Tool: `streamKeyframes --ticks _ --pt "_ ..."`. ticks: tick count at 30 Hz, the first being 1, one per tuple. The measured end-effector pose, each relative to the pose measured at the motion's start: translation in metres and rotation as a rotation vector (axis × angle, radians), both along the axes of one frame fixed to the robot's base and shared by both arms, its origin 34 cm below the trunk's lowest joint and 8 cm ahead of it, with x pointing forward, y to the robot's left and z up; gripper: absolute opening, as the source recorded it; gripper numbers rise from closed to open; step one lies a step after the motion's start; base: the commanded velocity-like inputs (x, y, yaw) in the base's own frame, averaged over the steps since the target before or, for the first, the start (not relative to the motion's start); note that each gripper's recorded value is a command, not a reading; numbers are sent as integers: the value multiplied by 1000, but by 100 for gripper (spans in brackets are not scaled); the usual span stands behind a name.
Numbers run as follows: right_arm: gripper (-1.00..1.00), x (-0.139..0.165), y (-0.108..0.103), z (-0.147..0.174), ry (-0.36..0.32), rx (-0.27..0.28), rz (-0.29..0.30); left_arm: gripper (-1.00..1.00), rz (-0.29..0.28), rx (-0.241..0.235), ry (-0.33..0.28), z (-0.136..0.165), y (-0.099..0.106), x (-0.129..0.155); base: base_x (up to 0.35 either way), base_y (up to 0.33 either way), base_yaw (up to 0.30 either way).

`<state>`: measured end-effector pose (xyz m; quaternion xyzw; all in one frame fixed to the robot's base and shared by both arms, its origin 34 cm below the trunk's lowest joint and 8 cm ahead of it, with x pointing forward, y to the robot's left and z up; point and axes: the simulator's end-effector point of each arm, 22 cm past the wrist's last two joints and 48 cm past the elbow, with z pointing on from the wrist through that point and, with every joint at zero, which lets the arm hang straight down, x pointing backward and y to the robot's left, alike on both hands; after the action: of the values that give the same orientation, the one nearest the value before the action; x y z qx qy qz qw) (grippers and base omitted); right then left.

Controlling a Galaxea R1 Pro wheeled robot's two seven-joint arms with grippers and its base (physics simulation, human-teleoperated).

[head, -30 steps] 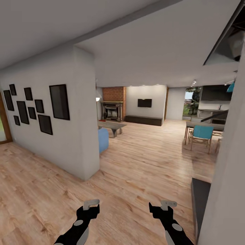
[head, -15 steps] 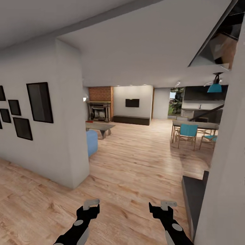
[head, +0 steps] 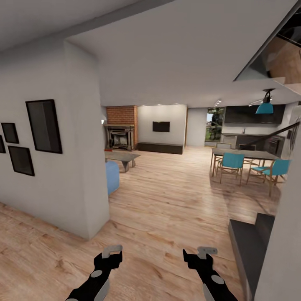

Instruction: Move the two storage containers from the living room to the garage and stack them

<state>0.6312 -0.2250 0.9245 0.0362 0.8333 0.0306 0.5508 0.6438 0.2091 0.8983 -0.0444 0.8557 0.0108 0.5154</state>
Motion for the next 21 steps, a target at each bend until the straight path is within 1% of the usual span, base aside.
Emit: streamKeyframes --ticks 3,8,17,21 --pt "100 0 0 0 1 0 0 100 0 0 0 0 0 0 302 117 0" --pt "100 0 0 0 1 0 0 100 -1 2 0 0 0 0 325 23 -32" --pt "100 0 0 0 1 -1 0 100 0 3 0 0 0 0 331 -32 -221" --pt "100 0 0 0 1 -1 0 100 1 3 0 0 1 0 331 -8 -83"
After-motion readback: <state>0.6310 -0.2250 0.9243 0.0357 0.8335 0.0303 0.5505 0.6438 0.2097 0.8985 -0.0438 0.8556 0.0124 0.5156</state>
